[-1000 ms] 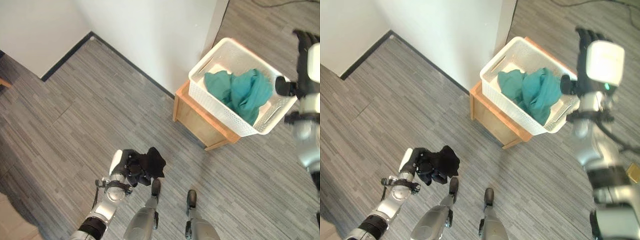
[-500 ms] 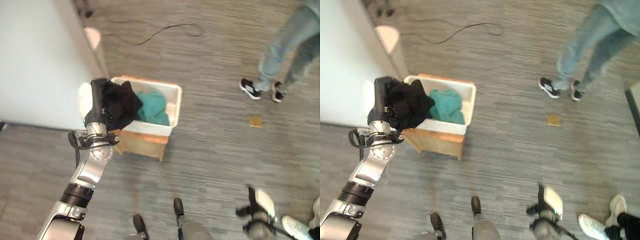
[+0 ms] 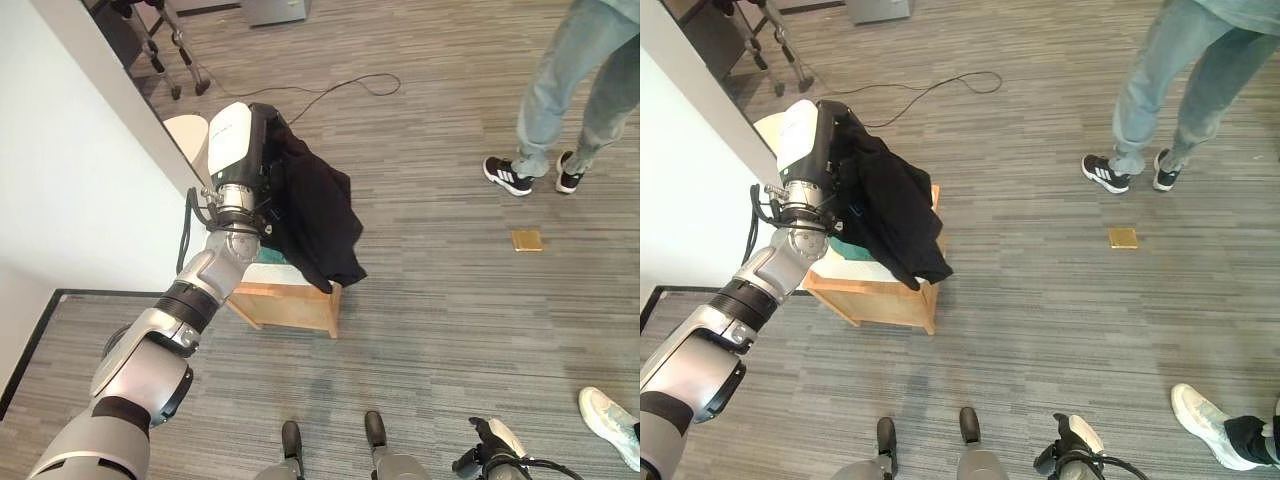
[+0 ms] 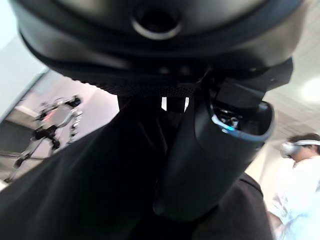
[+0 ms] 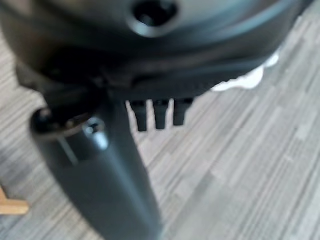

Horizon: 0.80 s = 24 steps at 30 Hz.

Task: Pick up bed clothes into laundry basket.

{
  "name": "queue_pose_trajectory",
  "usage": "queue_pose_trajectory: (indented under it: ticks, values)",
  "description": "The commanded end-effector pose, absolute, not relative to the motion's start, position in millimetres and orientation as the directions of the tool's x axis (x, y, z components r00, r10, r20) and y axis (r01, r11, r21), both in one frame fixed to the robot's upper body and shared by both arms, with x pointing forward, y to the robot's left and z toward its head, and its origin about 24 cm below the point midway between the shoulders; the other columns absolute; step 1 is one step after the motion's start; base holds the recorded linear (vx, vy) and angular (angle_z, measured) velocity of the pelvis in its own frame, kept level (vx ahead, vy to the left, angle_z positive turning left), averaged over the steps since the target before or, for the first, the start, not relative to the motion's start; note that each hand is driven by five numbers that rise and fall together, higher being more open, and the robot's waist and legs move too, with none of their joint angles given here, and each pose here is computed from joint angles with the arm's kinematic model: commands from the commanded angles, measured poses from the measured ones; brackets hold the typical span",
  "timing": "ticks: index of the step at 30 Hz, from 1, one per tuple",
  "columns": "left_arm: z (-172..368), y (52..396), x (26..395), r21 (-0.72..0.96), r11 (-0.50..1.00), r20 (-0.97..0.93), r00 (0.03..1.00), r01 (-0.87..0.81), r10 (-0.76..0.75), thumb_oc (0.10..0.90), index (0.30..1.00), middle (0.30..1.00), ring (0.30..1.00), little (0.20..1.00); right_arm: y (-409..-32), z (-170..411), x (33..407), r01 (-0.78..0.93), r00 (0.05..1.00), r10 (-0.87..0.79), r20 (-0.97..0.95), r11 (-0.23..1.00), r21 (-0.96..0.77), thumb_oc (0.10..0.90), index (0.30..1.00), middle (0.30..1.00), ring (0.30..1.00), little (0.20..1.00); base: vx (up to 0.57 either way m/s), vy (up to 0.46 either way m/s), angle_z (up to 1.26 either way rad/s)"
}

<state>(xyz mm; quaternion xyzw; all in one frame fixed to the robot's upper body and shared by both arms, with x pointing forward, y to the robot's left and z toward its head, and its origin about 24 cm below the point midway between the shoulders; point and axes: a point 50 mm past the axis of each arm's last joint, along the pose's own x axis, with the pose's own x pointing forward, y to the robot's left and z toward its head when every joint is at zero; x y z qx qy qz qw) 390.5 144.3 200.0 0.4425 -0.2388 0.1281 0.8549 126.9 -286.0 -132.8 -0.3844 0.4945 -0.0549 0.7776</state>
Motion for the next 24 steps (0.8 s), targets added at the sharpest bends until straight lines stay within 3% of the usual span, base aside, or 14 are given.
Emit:
queue_pose_trajectory:
  ticks: [1, 14, 24]
  values:
    - [292.0, 146.6, 393.0, 0.55, 0.53, 0.749, 0.662, -0.645, 0.029, 0.4, 0.3, 0.3, 0.3, 0.3, -306.5, -131.5, 100.7, -0.274, 0.445, -0.528, -0.723, 0.688, -0.672, 0.8, 0.9, 0.9, 0.9, 0.9, 0.11, 0.056, -0.33]
    - [313.8, 126.9, 407.9, 0.638, 0.373, 0.733, 0.679, -0.673, -0.028, 0.4, 0.3, 0.3, 0.3, 0.3, -318.8, -124.5, 113.5, -0.209, 0.42, -0.574, -0.703, 0.693, -0.69, 0.8, 0.9, 0.9, 0.9, 0.9, 0.05, 0.07, -0.07]
    - [382.4, 165.1, 390.8, 0.522, 0.209, 0.845, 0.534, -0.827, 0.002, 0.4, 0.3, 0.3, 0.3, 0.3, -326.3, -120.1, 117.4, -0.175, 0.41, -0.589, -0.696, 0.698, -0.694, 0.8, 0.9, 0.9, 0.9, 0.9, 0.01, 0.059, -0.01]
